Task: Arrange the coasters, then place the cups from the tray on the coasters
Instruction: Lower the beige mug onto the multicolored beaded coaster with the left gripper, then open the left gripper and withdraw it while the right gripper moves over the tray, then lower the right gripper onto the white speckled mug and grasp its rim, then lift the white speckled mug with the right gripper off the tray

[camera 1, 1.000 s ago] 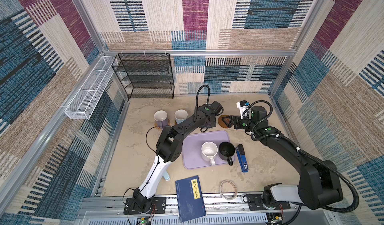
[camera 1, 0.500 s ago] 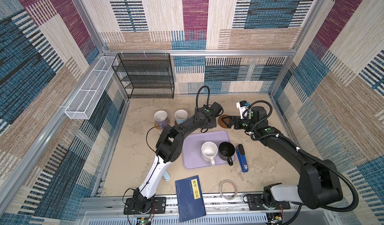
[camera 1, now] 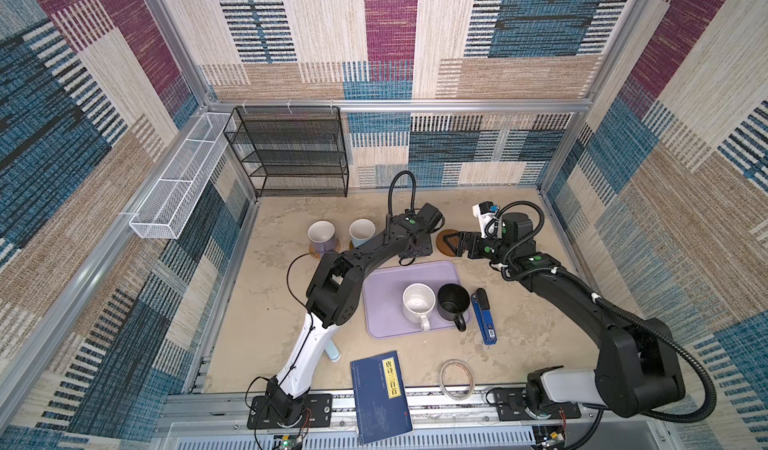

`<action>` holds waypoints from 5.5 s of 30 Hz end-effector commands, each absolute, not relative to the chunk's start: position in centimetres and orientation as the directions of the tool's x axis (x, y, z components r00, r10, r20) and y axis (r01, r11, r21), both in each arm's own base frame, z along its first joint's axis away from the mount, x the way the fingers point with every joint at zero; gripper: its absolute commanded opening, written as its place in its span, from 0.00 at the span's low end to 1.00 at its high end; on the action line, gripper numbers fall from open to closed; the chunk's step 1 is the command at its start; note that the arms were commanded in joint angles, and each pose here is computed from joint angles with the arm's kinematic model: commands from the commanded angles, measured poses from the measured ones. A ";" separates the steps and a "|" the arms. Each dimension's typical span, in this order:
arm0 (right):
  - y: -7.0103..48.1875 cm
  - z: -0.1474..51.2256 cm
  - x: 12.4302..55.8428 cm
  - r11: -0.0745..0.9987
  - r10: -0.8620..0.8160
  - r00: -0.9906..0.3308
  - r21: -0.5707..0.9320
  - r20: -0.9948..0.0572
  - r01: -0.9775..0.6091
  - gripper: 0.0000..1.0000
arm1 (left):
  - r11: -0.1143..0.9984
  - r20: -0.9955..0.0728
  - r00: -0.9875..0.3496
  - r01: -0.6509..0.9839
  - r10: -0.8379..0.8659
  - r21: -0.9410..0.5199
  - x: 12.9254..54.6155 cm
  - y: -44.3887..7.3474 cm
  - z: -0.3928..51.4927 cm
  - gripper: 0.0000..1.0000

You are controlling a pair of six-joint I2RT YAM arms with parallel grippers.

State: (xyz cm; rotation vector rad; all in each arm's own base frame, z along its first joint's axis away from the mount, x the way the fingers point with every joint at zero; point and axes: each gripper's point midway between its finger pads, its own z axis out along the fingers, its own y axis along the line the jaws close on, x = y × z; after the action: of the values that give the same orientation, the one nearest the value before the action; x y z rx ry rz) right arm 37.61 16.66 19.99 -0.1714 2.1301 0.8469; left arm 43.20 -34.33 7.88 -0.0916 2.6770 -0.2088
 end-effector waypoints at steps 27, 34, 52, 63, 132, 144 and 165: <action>16.2 21.0 37.3 0.783 0.156 -0.651 0.494 -0.743 -0.377 1.00 | 0.956 -0.453 -0.876 -0.028 -0.164 -0.291 41.7 -34.6 12.0 0.53; 16.8 22.2 35.2 0.804 0.117 -0.674 0.468 -0.729 -0.366 1.00 | 0.945 -0.498 -0.851 0.010 -0.164 -0.327 40.8 -33.3 15.6 0.75; 20.6 21.1 26.6 0.824 0.026 -0.750 0.439 -0.661 -0.359 1.00 | 0.846 -0.498 -0.863 0.203 -0.083 -0.493 33.5 -28.7 22.0 1.00; 22.9 19.6 21.3 0.798 -0.041 -0.816 0.473 -0.577 -0.374 0.96 | 0.761 -0.384 -0.923 0.222 -0.038 -0.609 25.9 -26.2 19.1 1.00; 26.2 5.8 19.8 0.961 -0.072 -0.899 0.211 -0.431 -0.178 0.34 | 0.760 -0.269 -0.957 0.097 -0.105 -0.642 23.5 -24.5 17.3 1.00; 26.9 5.7 20.7 0.962 -0.098 -0.884 0.185 -0.457 -0.202 0.31 | 0.760 -0.268 -0.957 0.090 -0.114 -0.643 23.6 -24.5 17.2 1.00; 29.4 7.2 21.4 0.925 -0.170 -0.849 0.215 -0.500 -0.313 0.08 | 0.774 -0.290 -0.944 0.066 -0.155 -0.629 23.9 -23.7 17.0 1.00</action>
State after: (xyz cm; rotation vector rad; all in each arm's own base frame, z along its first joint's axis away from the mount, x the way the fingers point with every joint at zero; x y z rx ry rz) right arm 20.78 27.96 6.21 -0.3234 2.6434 0.3366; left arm 23.49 -23.96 16.74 -0.0241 2.6664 -0.9630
